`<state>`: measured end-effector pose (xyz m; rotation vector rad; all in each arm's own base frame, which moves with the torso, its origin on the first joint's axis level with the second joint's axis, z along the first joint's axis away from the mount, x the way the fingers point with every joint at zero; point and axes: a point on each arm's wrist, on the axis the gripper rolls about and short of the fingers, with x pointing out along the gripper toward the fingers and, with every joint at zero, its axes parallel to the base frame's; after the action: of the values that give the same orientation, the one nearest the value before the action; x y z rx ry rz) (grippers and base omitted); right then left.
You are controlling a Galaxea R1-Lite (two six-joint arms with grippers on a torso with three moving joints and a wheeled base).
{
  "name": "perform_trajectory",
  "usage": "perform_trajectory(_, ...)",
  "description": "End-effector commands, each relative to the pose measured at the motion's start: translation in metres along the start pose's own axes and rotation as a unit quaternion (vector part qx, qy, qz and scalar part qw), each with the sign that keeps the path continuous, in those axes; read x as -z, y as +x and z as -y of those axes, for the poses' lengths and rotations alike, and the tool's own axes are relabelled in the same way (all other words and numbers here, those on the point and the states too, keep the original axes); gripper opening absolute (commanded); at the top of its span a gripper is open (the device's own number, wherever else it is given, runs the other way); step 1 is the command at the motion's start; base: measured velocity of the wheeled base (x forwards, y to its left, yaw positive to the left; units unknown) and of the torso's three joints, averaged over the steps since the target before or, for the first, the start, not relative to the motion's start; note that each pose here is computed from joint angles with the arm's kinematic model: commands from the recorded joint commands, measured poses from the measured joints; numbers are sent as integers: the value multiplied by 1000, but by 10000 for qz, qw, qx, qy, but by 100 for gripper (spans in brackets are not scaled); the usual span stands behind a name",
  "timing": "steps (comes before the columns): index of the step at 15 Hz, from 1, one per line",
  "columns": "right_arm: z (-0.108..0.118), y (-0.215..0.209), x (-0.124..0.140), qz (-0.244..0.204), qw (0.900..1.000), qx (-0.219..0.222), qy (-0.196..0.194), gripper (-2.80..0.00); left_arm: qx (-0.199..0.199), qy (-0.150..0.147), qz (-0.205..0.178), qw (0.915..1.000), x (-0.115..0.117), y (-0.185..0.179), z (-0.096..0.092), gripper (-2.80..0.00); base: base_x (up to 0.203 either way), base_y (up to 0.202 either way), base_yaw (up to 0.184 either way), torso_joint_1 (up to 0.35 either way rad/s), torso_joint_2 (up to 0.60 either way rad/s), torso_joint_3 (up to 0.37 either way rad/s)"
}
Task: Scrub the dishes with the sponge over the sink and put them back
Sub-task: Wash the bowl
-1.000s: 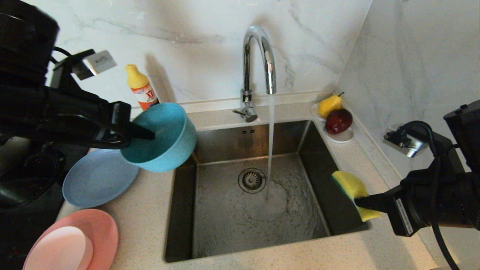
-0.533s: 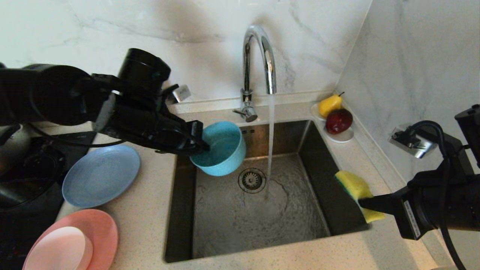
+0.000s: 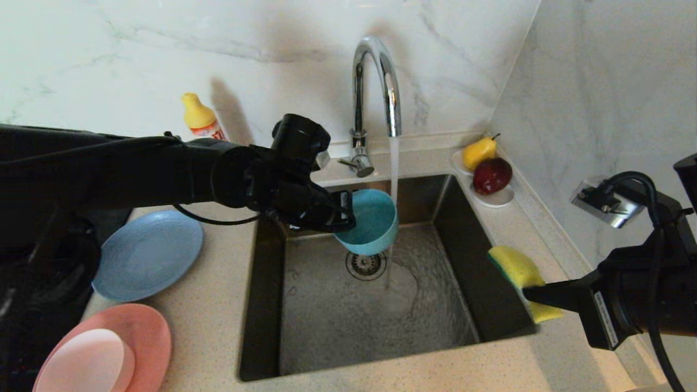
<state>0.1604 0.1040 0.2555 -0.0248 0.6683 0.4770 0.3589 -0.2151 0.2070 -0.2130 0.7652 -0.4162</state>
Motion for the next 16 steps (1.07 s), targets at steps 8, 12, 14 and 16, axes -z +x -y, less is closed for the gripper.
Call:
perform_trajectory(8,-1,2,-2,-7,10000,15,-5,-280,-606,-58,220,9979,6,66,9,-280,0,0,0,0,0,0)
perform_trajectory(12,-1,2,-3,19,10000,5,-4,-280,-578,-89,212,9981,9,69,12,-280,0,0,0,0,0,0)
perform_trajectory(14,-1,3,-3,-10,10000,9,3,-280,-533,-79,216,9983,10,67,17,-280,0,0,0,0,0,0)
perform_trajectory(16,-1,5,-5,3,10000,10,3,-280,-515,-68,195,9985,12,68,20,-280,0,0,0,0,0,0)
